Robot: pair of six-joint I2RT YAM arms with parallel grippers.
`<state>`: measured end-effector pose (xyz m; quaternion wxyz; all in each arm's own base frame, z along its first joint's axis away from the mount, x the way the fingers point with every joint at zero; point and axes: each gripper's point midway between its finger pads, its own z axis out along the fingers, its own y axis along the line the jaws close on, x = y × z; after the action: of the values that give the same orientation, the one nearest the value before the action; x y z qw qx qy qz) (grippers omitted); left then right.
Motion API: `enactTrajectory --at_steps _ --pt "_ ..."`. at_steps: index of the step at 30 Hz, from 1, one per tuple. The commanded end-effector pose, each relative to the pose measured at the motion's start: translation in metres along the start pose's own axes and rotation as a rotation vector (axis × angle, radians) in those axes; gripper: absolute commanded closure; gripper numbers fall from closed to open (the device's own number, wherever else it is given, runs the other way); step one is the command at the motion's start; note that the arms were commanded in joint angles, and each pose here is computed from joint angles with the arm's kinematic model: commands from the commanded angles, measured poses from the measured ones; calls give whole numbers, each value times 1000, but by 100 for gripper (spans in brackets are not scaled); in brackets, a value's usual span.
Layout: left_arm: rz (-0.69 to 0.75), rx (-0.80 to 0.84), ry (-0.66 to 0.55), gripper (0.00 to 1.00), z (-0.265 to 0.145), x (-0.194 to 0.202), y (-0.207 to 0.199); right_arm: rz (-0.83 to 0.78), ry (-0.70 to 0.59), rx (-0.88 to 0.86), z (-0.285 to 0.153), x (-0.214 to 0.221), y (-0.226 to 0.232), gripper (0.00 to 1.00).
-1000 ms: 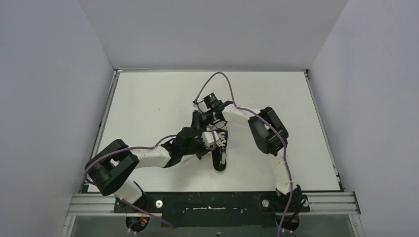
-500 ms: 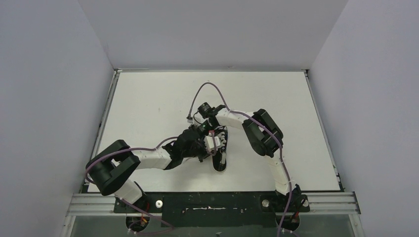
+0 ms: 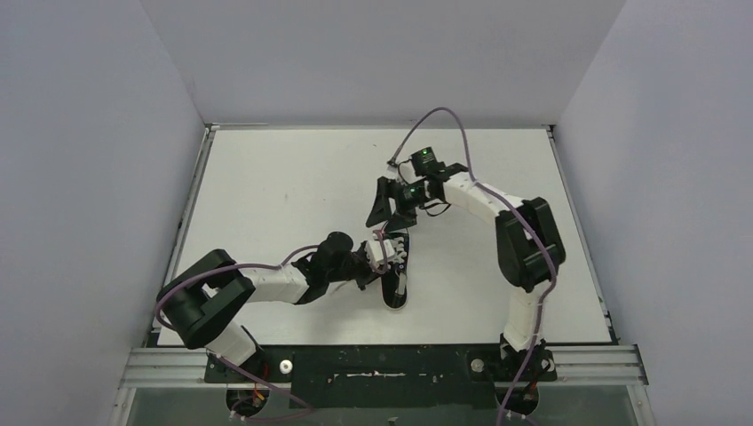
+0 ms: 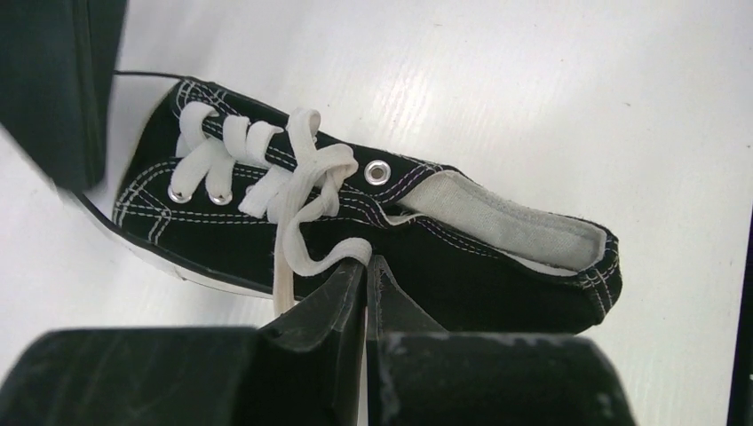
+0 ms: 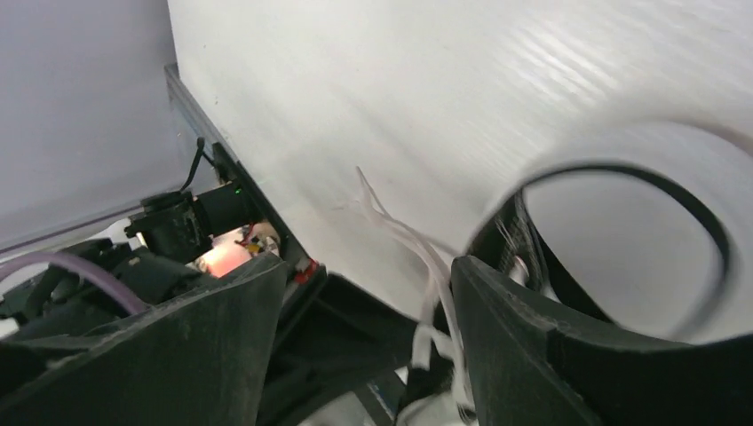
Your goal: Tie the shoes
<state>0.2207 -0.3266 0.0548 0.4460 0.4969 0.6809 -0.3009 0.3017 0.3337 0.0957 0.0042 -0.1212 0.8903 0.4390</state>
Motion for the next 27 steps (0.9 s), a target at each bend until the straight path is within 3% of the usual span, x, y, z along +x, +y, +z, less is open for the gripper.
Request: enactTrajectory --at_steps 1,6,10,18,22,25,27 --pt "-115 -13 -93 100 7 -30 10 -153 -282 110 -69 -13 9 29" --pt "-303 44 -108 100 10 -41 12 -286 -483 351 -111 12 -28 24" --pt "-392 89 -95 100 11 -48 17 -494 -590 495 -132 39 -42 23" --pt "-523 188 43 100 17 -37 23 -1382 -398 392 -79 119 33 25" --pt "-568 222 97 100 21 -28 22 -1589 -274 447 -41 130 46 31" --pt "-582 237 119 100 25 -25 23 -1663 -275 487 -18 121 58 36" --pt "-578 248 131 100 27 -25 24 -1697 -267 524 0 110 57 47"
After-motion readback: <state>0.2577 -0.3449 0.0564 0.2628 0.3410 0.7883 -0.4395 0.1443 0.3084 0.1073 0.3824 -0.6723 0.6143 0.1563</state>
